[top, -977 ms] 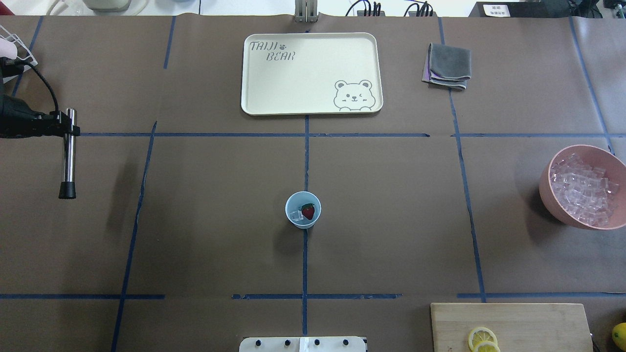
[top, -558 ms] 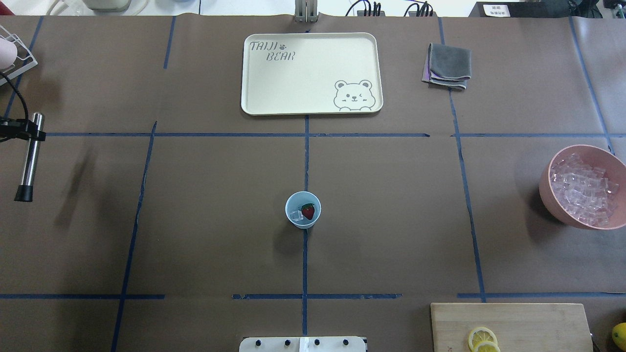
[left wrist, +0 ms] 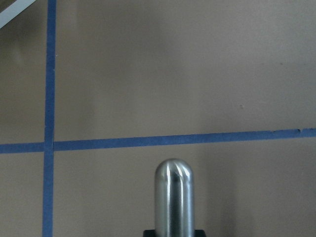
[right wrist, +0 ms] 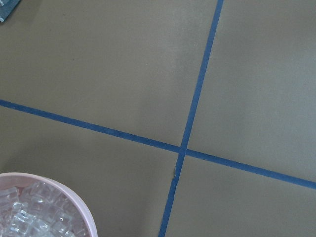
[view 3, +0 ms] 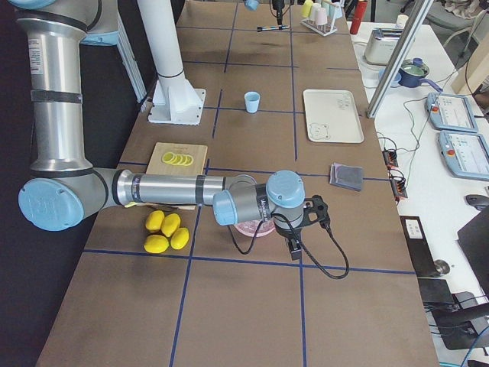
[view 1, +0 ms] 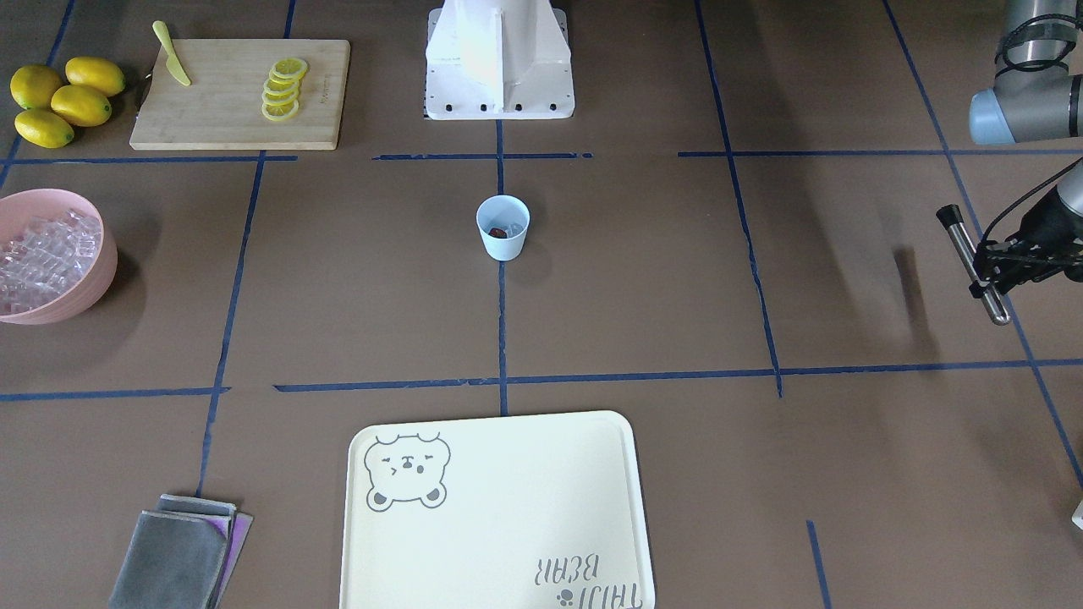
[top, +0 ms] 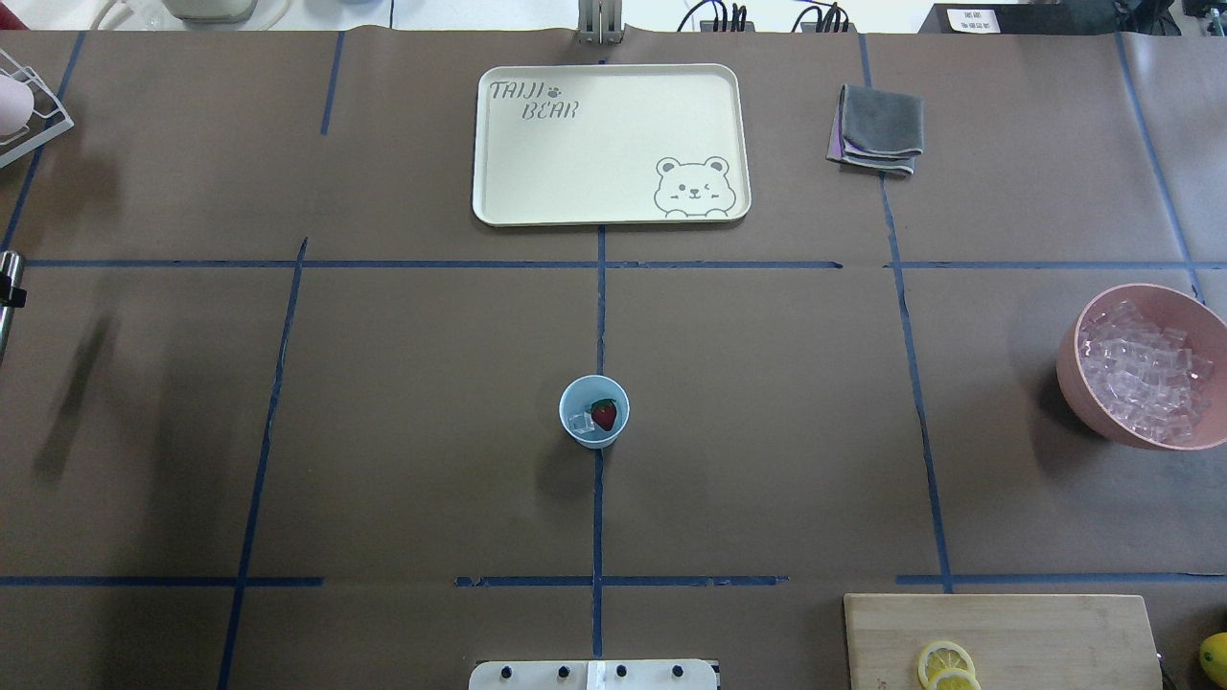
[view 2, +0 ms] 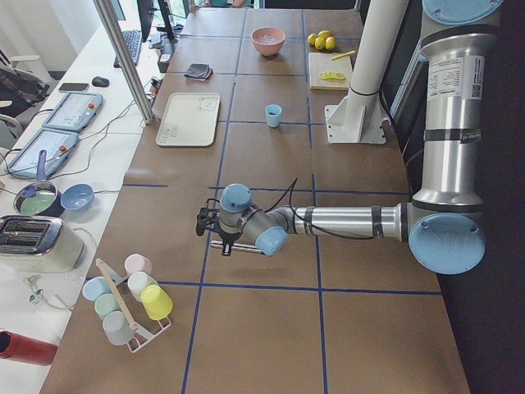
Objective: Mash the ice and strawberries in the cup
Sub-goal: 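Lower the rod with the left gripper near the table edge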
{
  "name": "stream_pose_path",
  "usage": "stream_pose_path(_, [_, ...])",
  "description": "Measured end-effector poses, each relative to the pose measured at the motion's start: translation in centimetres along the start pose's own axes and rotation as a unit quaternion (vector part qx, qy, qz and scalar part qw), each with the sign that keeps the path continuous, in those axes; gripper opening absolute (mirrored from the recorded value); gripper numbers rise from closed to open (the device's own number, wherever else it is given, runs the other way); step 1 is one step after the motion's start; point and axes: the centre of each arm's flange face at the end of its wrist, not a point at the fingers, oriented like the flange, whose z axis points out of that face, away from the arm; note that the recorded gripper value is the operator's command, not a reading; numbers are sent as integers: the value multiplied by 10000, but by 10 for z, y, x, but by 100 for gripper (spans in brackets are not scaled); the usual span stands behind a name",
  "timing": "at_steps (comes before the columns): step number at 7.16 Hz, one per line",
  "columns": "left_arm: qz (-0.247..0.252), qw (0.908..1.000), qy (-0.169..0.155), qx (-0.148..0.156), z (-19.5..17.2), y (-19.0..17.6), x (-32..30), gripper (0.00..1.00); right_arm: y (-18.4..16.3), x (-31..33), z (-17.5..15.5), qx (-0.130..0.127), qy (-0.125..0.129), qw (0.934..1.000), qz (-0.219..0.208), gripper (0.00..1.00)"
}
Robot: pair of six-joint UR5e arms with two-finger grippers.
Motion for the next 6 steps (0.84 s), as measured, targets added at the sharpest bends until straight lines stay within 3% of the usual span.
stream_pose_path(6, [-74,9994,-204,-287,13,14,-15,0,-3,1,1,1,1,10000,-3,99])
